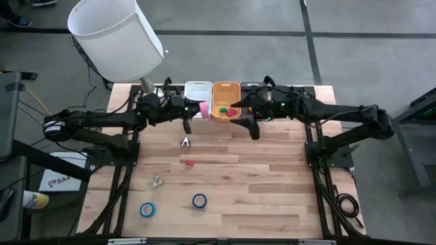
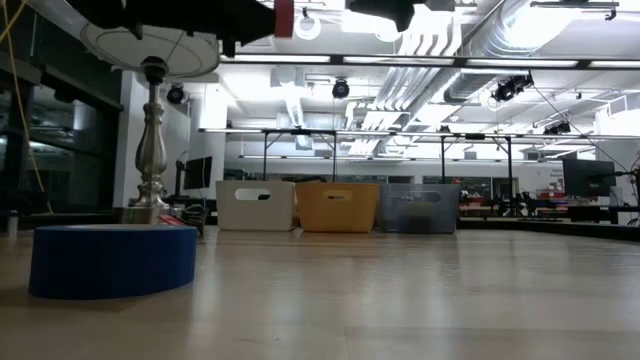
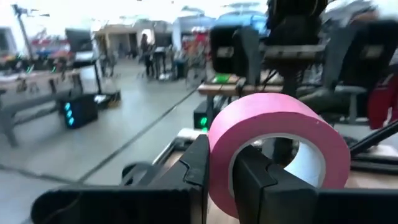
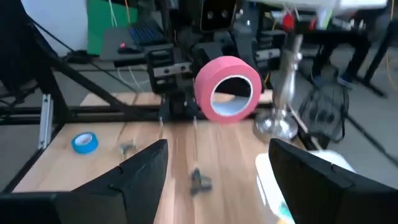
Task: Pick and place Stapler, Stapler remover, tape
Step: Put the pink tape into the black bin
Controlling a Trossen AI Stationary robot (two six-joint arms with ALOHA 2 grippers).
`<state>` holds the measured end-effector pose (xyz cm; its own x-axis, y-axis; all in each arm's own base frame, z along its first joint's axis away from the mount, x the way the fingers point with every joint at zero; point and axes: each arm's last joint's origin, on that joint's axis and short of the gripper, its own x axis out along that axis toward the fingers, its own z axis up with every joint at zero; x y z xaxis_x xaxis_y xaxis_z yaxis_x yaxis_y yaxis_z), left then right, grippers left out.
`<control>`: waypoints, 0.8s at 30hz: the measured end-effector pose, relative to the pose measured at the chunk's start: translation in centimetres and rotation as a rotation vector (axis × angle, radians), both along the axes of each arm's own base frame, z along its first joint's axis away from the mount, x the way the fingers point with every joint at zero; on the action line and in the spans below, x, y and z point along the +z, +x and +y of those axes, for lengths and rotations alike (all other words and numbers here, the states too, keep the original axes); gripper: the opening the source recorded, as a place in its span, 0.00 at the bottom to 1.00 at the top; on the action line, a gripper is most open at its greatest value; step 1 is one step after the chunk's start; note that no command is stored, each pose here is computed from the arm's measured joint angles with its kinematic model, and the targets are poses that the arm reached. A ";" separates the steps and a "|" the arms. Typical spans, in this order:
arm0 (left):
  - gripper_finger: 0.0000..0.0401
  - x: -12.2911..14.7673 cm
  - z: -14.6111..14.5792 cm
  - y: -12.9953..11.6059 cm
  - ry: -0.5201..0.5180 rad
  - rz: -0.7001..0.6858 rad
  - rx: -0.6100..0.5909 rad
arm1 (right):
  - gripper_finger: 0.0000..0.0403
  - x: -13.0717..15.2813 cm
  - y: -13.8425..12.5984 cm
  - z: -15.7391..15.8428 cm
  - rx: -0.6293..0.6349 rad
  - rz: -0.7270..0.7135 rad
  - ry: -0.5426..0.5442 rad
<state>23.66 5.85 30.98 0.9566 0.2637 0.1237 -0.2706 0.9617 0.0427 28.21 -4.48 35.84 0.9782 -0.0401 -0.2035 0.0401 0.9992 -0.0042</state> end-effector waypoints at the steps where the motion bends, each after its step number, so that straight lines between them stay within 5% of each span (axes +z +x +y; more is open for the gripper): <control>1: 0.09 0.2 -0.1 0.0 0.008 -0.019 -0.017 | 0.67 -0.1 0.5 0.1 0.005 -0.018 -0.010; 24: 0.09 0.8 -0.2 -0.1 0.029 -0.076 -0.067 | 0.66 -0.9 7.8 0.1 0.112 -0.096 -0.078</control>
<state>23.58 5.64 31.75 0.9597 0.1944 0.2031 -0.2090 0.9765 0.0528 36.02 -4.38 34.98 0.9923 0.0579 -0.1097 -0.0673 0.9943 -0.0832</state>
